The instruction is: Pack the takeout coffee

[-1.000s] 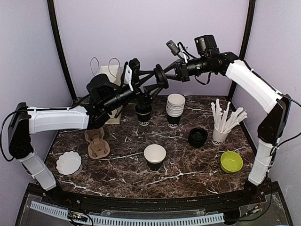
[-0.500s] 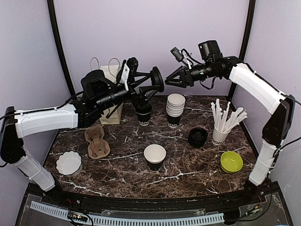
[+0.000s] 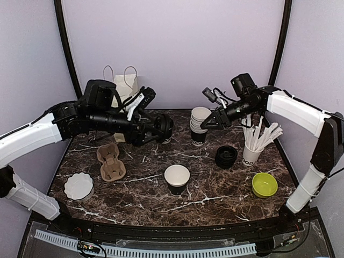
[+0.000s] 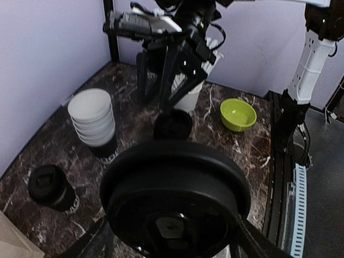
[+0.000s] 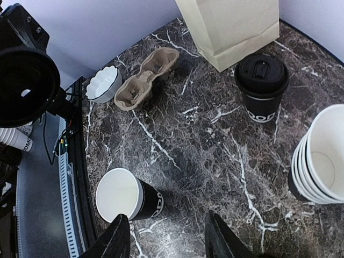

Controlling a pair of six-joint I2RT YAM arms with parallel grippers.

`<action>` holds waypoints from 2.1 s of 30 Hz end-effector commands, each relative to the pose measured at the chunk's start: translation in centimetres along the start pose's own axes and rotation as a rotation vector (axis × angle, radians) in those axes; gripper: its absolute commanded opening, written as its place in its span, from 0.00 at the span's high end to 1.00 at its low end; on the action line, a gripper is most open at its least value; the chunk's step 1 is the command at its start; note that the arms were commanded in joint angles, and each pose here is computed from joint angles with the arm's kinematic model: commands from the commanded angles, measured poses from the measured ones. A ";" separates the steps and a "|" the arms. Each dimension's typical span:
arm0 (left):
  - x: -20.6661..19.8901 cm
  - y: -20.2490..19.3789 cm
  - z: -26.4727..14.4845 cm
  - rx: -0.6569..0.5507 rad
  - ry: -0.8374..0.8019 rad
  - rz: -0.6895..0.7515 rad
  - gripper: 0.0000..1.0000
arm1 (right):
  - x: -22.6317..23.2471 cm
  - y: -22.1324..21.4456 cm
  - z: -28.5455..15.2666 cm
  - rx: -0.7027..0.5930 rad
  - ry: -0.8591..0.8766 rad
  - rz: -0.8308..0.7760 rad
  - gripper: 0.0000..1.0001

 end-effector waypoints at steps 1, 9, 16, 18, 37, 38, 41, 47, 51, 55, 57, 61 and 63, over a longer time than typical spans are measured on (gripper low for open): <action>-1.3 -3.4 -0.5 0.237 -0.042 -0.103 0.35 | 0.6 -0.4 0.0 0.012 0.029 -0.019 0.53; -2.5 -5.6 3.1 0.494 -0.070 -0.050 0.36 | 1.6 -2.5 1.5 0.074 0.034 -0.002 0.53; -3.2 -6.7 5.8 0.638 -0.055 0.066 0.36 | 1.8 -3.1 1.6 0.115 -0.003 -0.011 0.54; -3.5 -7.0 6.4 0.662 -0.054 0.091 0.37 | 1.8 -3.5 1.6 0.141 -0.007 -0.009 0.54; -4.2 -8.8 9.7 0.755 -0.060 0.209 0.36 | 0.4 -4.8 1.7 0.184 -0.100 0.015 0.54; -4.1 -9.1 9.9 0.766 -0.054 0.214 0.36 | 0.4 -4.8 1.7 0.186 -0.101 0.016 0.54; -4.0 -9.4 10.2 0.776 -0.047 0.221 0.36 | 0.3 -4.8 1.7 0.186 -0.103 0.017 0.54; -4.1 -9.0 10.3 0.769 -0.055 0.224 0.36 | 0.2 -5.1 1.9 0.192 -0.103 0.022 0.54; -4.4 -8.0 10.3 0.737 -0.068 0.224 0.36 | 0.2 -5.0 1.9 0.191 -0.106 0.021 0.54; -4.6 -8.0 10.7 0.731 -0.086 0.219 0.36 | 0.1 -5.1 2.0 0.197 -0.107 0.024 0.54; -4.5 -8.2 10.7 0.740 -0.077 0.220 0.36 | 0.0 -5.2 2.1 0.202 -0.105 0.029 0.54; -4.3 -7.6 10.2 0.728 -0.047 0.214 0.36 | 0.0 -5.2 2.1 0.201 -0.104 0.027 0.54; -4.1 -7.1 9.6 0.712 -0.010 0.210 0.34 | 0.1 -5.1 2.1 0.199 -0.100 0.026 0.54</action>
Point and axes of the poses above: each gripper's point midway between its finger pads, its own z axis out along the fingers, its own x axis along the line the jaws close on, y = z × x, the point moved 7 cm from there along -z, back along the fingers, and after that the axes turned 1 degree about -z, right-handed, at the moved point
